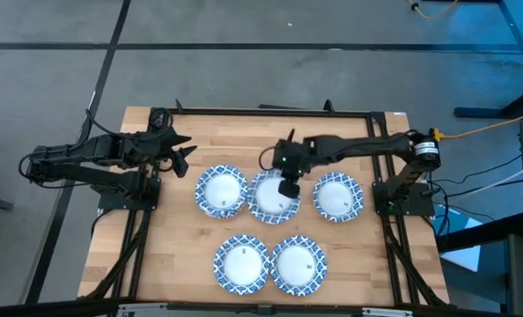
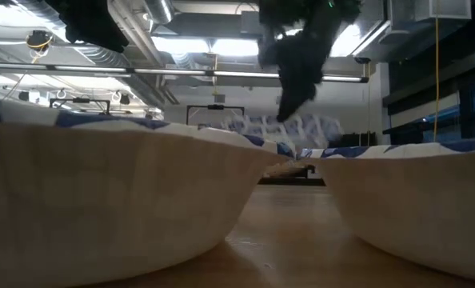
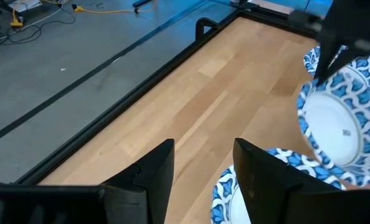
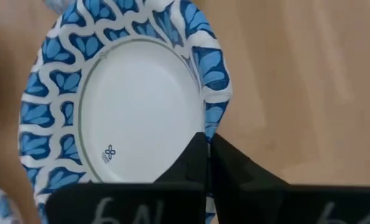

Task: Nest bowls inside each other
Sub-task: Stack the white bowl on the white bowl

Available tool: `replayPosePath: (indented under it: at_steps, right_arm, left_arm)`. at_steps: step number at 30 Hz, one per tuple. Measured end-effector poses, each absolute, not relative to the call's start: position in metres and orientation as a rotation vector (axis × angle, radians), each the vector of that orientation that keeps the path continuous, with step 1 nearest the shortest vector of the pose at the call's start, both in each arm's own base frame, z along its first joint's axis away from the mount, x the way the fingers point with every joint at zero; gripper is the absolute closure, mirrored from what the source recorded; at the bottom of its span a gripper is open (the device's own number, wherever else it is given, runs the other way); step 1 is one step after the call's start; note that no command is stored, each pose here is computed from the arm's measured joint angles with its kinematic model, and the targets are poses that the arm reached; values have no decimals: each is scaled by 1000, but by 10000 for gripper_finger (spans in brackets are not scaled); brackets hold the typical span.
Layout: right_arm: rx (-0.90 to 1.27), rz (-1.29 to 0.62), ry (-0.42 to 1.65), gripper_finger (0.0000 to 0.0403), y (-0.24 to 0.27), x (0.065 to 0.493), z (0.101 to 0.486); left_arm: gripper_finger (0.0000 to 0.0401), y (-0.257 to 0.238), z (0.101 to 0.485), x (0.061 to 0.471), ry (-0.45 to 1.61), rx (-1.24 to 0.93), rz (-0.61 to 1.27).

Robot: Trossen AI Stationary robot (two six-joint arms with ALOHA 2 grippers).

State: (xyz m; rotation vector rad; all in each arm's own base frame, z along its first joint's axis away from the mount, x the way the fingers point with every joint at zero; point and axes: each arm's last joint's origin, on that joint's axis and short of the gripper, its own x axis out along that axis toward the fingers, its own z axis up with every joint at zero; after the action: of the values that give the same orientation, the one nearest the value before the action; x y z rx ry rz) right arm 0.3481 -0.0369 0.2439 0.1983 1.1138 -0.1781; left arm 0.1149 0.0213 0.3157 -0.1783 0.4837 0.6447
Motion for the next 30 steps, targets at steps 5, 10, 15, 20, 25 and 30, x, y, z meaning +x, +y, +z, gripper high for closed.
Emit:
replayPosePath:
  at_steps: [5,10,15,20,25,30]
  right_arm:
    - [143,-154,996,397,-44,360,293]
    - [115,-146,819,397,-48,370,331]
    - [88,-136,704,397,-49,379,341]
    - [109,-72,676,397,-50,401,322]
    - [135,-10,701,397,-51,424,290]
    - [135,-8,725,397,-53,441,273]
  left_arm:
    - [242,21,316,115,484,-178,645]
    - [242,21,316,115,484,-178,644]
    - [242,21,316,115,484,-177,645]
    - [242,21,316,115,483,-176,645]
    - [242,21,316,115,481,-177,644]
    - [242,21,316,115,481,-177,644]
